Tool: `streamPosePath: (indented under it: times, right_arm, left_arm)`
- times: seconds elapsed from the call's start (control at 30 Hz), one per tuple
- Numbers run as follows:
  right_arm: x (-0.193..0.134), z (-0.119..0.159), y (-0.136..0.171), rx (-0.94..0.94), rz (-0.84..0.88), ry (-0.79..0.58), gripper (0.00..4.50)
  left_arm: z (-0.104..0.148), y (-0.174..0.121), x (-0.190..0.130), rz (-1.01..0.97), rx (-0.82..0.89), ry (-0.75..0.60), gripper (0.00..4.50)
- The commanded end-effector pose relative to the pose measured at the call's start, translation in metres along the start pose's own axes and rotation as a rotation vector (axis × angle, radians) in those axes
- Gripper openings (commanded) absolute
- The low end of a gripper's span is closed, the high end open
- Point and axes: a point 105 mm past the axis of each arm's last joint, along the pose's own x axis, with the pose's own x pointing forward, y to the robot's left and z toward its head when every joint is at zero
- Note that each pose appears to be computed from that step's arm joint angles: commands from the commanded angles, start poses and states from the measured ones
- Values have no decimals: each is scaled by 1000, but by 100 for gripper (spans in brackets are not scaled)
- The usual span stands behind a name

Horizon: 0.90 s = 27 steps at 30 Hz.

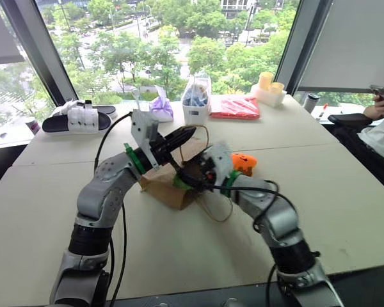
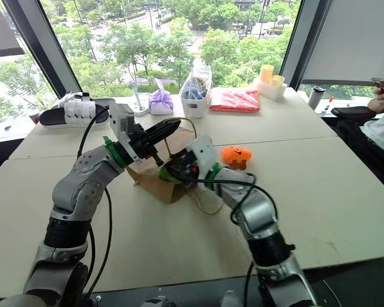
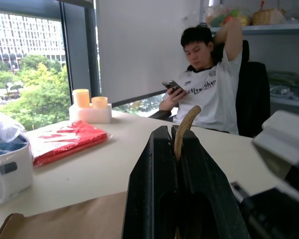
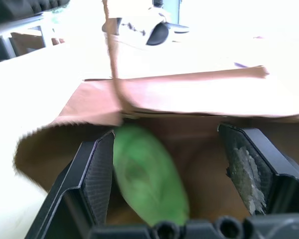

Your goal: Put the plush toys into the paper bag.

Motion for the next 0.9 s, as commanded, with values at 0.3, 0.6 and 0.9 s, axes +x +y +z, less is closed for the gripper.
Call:
streamPosePath:
  times: [0.3, 0.6, 0.9]
  right_arm:
    - [-58, -30, -85, -75, -349, 143, 352]
    - [-15, -79, -129, -138, -471, 202, 352]
    - [23, -87, -137, -295, -453, 224, 352]
  left_arm:
    - [9, 2, 0, -18, 45, -22, 0]
    - [10, -2, 3, -34, 62, -17, 0]
    - [12, -1, 1, -16, 75, -17, 0]
